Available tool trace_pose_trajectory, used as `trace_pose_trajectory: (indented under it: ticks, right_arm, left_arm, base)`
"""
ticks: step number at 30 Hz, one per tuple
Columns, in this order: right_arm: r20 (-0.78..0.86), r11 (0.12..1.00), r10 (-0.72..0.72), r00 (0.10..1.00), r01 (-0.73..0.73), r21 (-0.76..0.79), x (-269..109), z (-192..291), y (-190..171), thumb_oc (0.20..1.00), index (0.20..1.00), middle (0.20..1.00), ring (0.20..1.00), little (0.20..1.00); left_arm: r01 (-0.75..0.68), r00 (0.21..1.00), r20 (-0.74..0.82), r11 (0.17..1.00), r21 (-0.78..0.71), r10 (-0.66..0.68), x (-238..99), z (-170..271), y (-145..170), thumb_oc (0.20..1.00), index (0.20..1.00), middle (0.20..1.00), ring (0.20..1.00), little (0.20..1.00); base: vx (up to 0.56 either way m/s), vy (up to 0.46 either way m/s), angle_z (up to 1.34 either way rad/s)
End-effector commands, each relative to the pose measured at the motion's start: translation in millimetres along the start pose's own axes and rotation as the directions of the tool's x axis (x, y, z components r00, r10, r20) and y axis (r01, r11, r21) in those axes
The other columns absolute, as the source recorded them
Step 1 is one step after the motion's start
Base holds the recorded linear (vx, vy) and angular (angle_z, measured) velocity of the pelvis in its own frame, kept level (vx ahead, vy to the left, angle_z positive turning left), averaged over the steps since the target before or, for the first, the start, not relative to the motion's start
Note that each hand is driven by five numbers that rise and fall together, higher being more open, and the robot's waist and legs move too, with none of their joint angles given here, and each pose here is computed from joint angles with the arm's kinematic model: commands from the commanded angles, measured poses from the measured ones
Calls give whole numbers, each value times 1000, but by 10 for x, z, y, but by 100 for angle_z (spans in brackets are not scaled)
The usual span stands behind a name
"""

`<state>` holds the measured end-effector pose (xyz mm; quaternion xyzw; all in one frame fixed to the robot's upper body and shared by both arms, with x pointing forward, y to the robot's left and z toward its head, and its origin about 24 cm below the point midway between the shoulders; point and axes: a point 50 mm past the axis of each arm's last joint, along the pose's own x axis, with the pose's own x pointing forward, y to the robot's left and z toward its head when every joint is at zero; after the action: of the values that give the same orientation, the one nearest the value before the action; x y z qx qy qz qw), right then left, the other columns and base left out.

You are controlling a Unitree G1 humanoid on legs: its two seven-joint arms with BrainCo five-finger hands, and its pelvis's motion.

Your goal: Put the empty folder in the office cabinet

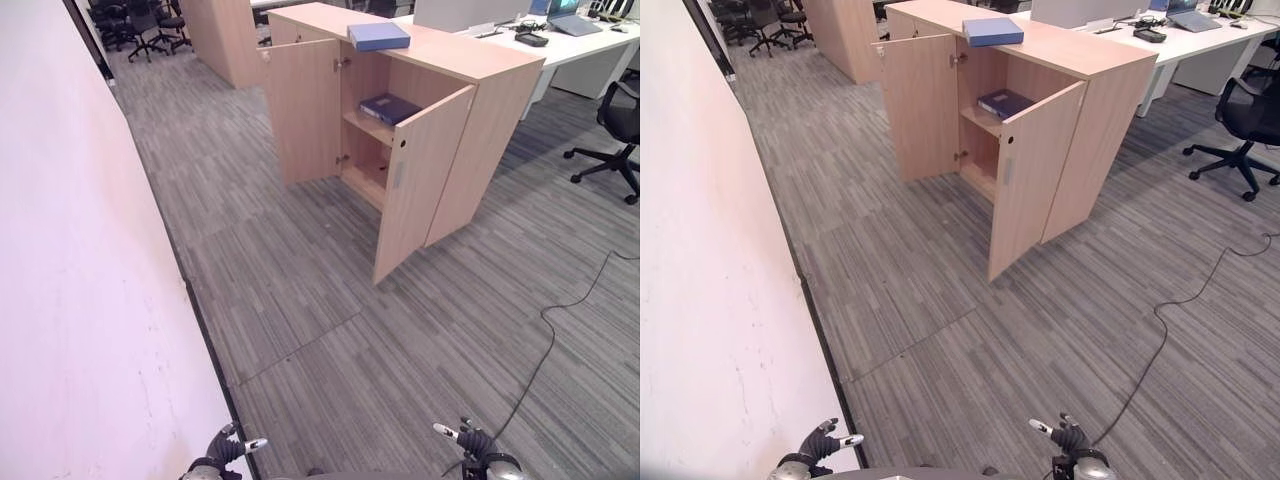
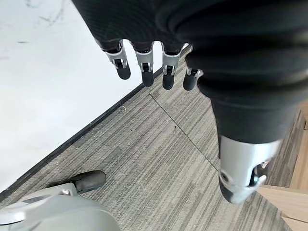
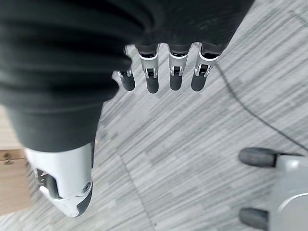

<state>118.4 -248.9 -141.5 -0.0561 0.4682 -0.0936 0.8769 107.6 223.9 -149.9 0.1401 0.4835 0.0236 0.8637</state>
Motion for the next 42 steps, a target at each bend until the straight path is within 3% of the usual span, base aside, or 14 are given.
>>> trace_pose_trajectory:
  ticks: [1,42]
  right_arm:
    - [88,1000,18,996,-18,8,44,228,64,1000,1000,1000,1000,1000]
    - [-33,1000,-5,999,5,0,9,-48,-29,1000,1000,1000,1000,1000]
  left_arm:
    - [-18,994,104,1000,-1,18,76,301,102,1000,1000,1000,1000,1000]
    - [-7,998,59,999,-34,9,69,192,94,1000,1000,1000,1000,1000]
  base:
    - [0,0,0]
    - [-3,-8,0]
